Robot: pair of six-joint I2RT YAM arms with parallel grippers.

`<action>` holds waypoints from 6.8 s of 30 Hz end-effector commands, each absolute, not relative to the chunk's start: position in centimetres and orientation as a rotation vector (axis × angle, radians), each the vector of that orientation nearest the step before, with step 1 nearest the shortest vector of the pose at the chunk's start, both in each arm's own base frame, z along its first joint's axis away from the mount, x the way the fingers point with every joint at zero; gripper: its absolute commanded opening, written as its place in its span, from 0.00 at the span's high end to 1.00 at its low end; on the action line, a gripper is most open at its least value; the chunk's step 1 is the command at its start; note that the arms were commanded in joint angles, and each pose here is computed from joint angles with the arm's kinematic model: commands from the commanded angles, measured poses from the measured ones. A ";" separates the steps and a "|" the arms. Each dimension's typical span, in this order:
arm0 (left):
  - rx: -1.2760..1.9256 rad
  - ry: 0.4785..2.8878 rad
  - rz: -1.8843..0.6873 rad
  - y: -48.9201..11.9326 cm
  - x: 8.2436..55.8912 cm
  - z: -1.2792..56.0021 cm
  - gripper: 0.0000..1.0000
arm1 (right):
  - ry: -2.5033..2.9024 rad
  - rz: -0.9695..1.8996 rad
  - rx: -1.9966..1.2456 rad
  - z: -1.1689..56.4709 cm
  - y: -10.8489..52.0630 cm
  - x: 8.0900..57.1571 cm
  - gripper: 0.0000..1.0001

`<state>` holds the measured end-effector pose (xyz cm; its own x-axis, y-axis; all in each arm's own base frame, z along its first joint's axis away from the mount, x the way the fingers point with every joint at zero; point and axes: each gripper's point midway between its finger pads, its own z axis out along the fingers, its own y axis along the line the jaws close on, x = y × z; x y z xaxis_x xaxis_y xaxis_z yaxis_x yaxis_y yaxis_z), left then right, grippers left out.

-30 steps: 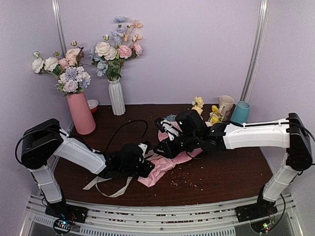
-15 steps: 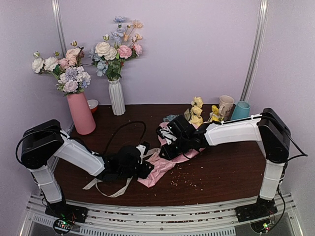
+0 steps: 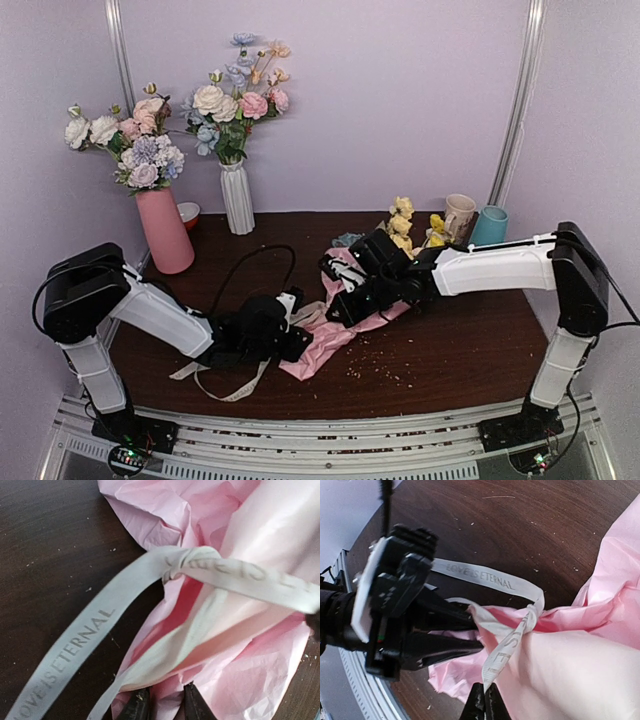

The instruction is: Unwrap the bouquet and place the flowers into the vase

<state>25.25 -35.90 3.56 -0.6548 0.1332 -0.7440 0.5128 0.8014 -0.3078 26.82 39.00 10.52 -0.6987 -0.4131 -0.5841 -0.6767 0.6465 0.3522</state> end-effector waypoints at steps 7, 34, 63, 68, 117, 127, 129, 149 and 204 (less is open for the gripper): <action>0.374 2.246 -0.576 -34.2 28.6 3.2 0.74 | 2.417 0.859 -0.862 13.1 34.5 21.9 1.00; 0.440 2.152 -0.650 -35.4 31.0 5.4 0.74 | 2.380 1.037 -0.832 11.7 35.4 18.8 0.80; 0.550 2.086 -0.773 -36.4 29.2 5.4 0.74 | 2.427 1.072 -0.626 7.9 45.4 31.9 0.72; 0.537 2.085 -0.770 -35.9 29.0 5.4 0.74 | 2.447 1.061 -0.631 7.2 44.8 31.4 0.90; 0.439 2.096 -0.621 -33.4 31.9 5.8 0.75 | 2.576 0.998 -0.399 7.8 26.5 17.3 0.91; 0.465 2.084 -0.668 -33.8 31.3 6.1 0.75 | 2.388 1.003 -0.606 13.9 31.6 21.6 0.36; 0.471 2.083 -0.676 -33.8 31.1 6.0 0.75 | 2.358 1.004 -0.595 14.6 32.8 22.9 0.35; 0.496 2.069 -0.710 -34.0 30.6 6.1 0.75 | 2.410 1.084 -0.587 9.2 44.9 32.5 0.63; 0.547 1.965 -0.552 -33.8 32.8 16.0 0.27 | 2.327 0.623 -0.231 15.6 21.7 22.9 0.57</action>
<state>31.60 -34.40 13.67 -0.4621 0.1124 -0.8797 0.6031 0.7670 -0.2188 21.37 21.84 16.36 -0.7315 -0.0478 -0.6802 -0.4023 0.8357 0.3739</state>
